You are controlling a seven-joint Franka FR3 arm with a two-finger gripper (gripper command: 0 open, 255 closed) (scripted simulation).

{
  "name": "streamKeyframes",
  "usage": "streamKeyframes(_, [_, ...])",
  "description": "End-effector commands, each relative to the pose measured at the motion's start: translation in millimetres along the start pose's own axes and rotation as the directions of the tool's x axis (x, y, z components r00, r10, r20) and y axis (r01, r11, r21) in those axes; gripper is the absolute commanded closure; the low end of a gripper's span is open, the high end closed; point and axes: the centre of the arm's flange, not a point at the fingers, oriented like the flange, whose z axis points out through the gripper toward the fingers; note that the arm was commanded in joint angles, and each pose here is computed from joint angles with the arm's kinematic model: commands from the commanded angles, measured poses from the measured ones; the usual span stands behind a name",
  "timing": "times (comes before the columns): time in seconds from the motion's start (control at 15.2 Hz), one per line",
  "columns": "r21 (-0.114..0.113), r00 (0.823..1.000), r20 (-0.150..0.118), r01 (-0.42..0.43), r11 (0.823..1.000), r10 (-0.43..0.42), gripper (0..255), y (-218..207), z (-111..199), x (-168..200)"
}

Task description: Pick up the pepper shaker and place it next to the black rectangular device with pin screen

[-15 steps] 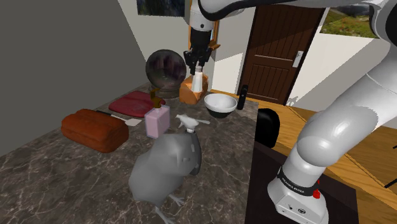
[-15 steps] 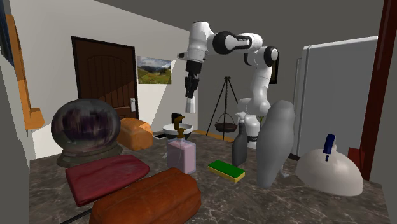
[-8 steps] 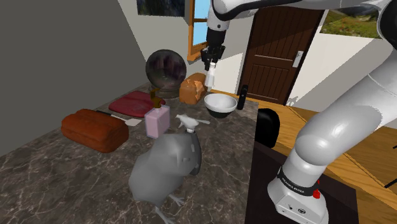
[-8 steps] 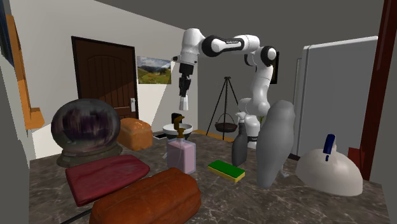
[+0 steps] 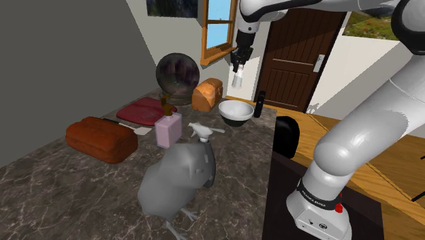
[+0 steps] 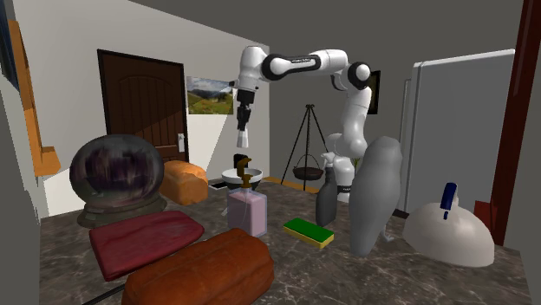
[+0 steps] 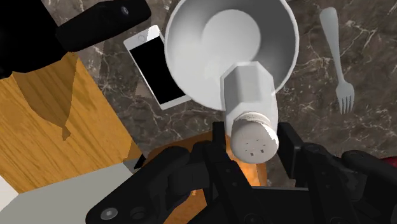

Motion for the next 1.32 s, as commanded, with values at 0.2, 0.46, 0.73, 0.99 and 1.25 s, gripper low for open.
streamKeyframes(0.2, [0.000, 1.000, 0.000, 0.001, 1.000, -0.001, 255, 66, 6, 3])
streamKeyframes(0.46, [0.000, 1.000, 0.000, 0.001, 1.000, -0.001, 255, 119, 11, 6])
streamKeyframes(0.73, [0.000, 1.000, 0.000, 0.001, 1.000, -0.001, 255, 171, 16, 8])
streamKeyframes(0.99, [0.000, 1.000, 0.000, 0.001, 1.000, -0.001, 255, 224, 21, 11])
streamKeyframes(1.25, [0.000, 1.000, 0.000, 0.001, 1.000, -0.001, 255, 276, 25, 13])
